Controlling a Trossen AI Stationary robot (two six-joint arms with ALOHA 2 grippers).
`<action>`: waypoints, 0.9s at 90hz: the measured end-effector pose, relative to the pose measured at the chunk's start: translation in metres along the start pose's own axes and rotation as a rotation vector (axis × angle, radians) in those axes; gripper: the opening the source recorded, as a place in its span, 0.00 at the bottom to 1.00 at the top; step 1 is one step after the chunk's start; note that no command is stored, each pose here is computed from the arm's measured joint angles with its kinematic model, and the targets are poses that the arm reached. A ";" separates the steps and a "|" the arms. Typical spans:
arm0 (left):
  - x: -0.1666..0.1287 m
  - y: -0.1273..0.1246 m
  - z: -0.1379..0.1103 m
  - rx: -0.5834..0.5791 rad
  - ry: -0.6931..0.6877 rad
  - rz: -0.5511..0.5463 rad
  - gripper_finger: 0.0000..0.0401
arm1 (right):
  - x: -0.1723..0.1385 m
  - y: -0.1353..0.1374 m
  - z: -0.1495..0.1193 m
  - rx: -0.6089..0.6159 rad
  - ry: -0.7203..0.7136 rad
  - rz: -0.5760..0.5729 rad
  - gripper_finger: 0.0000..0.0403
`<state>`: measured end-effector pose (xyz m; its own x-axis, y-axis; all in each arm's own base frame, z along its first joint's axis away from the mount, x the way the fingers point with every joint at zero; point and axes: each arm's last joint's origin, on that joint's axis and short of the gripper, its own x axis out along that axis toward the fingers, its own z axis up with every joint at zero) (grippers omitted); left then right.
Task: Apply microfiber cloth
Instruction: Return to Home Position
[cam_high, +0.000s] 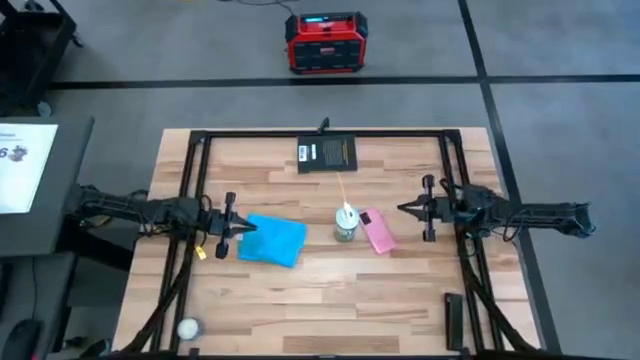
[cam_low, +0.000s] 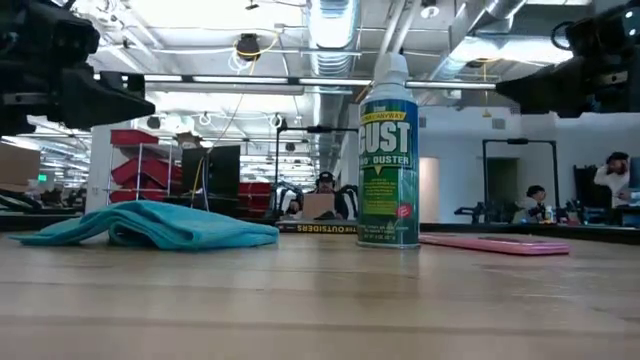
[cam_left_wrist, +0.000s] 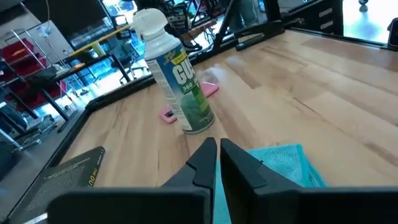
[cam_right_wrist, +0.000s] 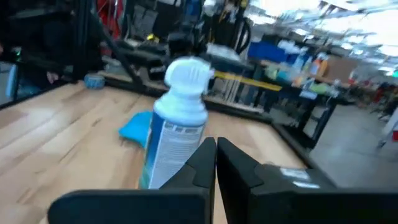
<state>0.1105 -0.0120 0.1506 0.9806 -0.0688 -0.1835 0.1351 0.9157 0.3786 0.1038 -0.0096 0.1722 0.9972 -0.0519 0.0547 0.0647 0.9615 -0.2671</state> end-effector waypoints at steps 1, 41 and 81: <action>0.000 0.000 0.000 0.001 -0.001 -0.002 0.00 | -0.001 0.000 0.000 0.000 -0.002 -0.002 0.00; -0.003 -0.002 0.002 -0.107 -0.053 -0.094 0.00 | -0.007 0.001 -0.004 0.066 0.032 -0.010 0.00; -0.002 -0.002 0.000 -0.267 -0.018 -0.063 0.00 | -0.007 0.000 -0.006 0.137 0.058 -0.062 0.00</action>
<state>0.1079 -0.0136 0.1502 0.9742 -0.1337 -0.1820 0.1561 0.9811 0.1143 0.0971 -0.0110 0.1659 0.9922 -0.1238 0.0104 0.1241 0.9836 -0.1305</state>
